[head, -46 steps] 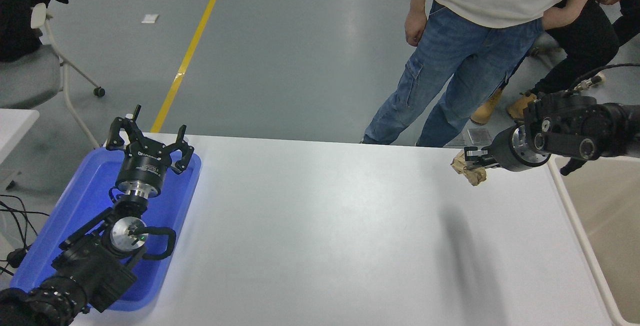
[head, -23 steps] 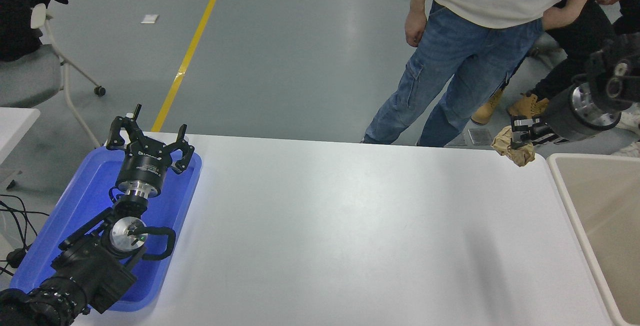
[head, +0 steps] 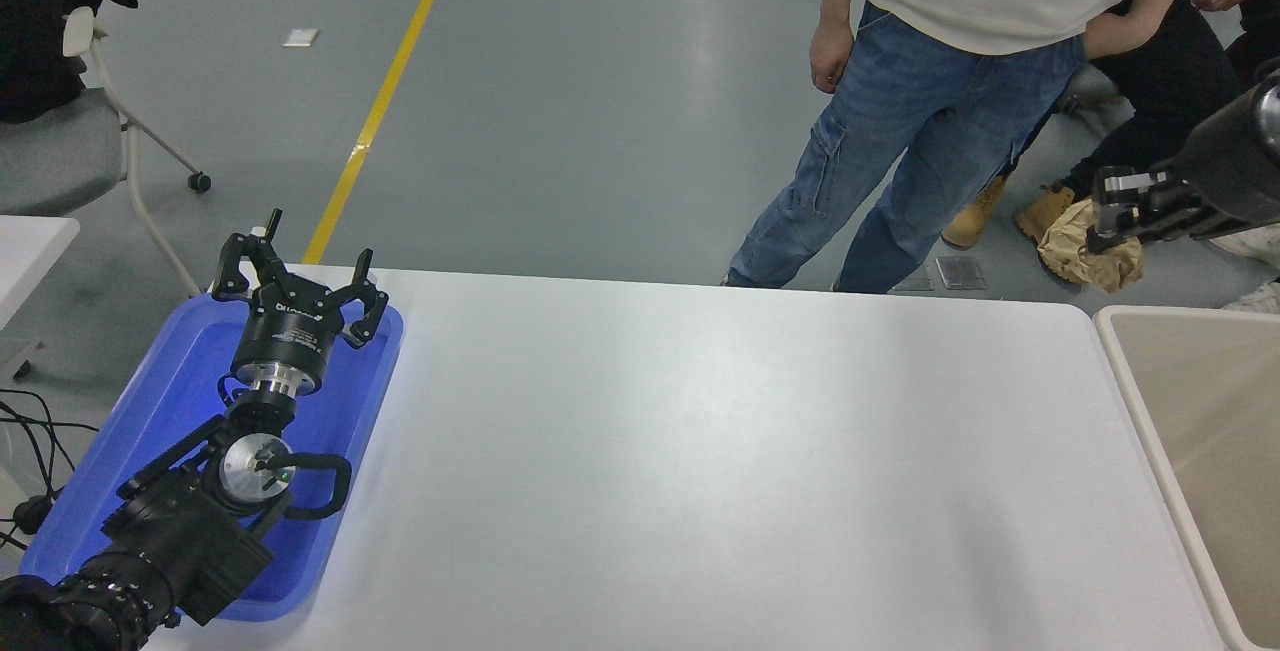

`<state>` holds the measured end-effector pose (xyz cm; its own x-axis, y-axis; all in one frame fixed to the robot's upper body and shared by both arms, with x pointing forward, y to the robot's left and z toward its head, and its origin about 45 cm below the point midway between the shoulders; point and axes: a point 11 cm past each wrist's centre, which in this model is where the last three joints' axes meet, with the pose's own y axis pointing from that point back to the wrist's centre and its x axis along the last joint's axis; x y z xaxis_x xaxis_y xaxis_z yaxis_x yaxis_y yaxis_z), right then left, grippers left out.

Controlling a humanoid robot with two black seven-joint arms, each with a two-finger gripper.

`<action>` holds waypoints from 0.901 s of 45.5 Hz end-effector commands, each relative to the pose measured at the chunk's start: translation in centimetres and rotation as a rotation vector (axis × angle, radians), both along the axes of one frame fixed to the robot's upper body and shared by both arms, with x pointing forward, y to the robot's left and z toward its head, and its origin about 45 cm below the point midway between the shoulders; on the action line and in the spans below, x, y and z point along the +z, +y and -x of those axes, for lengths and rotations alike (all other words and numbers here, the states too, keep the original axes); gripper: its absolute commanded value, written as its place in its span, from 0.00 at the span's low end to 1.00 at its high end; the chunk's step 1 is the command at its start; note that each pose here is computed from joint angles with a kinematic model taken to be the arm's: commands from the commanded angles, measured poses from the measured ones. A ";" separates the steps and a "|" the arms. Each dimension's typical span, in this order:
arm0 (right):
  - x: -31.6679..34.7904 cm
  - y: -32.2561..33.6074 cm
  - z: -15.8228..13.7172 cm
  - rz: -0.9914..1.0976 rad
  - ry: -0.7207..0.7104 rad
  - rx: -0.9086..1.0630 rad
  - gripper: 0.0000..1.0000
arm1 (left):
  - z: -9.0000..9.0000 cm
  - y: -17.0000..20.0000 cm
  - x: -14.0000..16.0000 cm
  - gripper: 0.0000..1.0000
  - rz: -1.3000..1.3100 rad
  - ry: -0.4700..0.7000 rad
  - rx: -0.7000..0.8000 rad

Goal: Pick up paper ball place in dustbin

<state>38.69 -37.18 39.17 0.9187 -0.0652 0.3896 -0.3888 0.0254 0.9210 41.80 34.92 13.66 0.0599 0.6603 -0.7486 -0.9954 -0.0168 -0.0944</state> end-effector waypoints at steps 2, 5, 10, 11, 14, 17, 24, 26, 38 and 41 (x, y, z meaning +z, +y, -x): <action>0.6 -0.3 0.0 0.011 -0.013 -0.001 0.00 | 0.0 0.0 0.0 1.00 0.000 0.000 0.000; 0.4 -0.7 -0.1 0.018 -0.021 -0.009 0.00 | 0.0 0.0 0.0 1.00 -0.001 0.000 -0.001; -0.7 -2.9 -0.3 0.011 -0.063 -0.060 0.00 | 0.0 0.0 0.0 1.00 -0.001 0.000 -0.001; -1.0 -3.5 -0.3 0.011 -0.070 -0.074 0.00 | 0.0 0.0 0.0 1.00 0.000 0.000 0.000; -1.8 -5.5 -0.4 0.023 -0.096 -0.115 0.00 | 0.0 0.0 0.0 1.00 0.000 0.000 0.000; -2.6 -8.1 -0.4 0.040 -0.127 -0.174 0.00 | 0.0 0.0 0.0 1.00 0.000 0.000 0.000; -4.5 -15.6 0.0 0.135 -0.221 -0.322 0.00 | 0.0 0.0 0.0 1.00 0.000 0.000 0.000; -4.6 -17.7 0.2 0.170 -0.245 -0.357 0.00 | 0.0 0.0 0.0 1.00 0.000 0.000 0.000; -8.2 -26.9 3.9 0.281 -0.366 -0.547 0.00 | 0.0 0.0 0.0 1.00 -0.001 0.000 -0.001; -9.6 -28.5 5.0 0.295 -0.384 -0.592 0.00 | 0.0 0.0 0.0 1.00 0.000 0.000 0.000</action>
<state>37.86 -57.82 32.58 0.6814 -0.3153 0.6605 -0.5451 0.3836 0.7455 41.80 34.92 13.66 0.0600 0.6605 -0.7485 -0.9954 -0.0167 -0.0945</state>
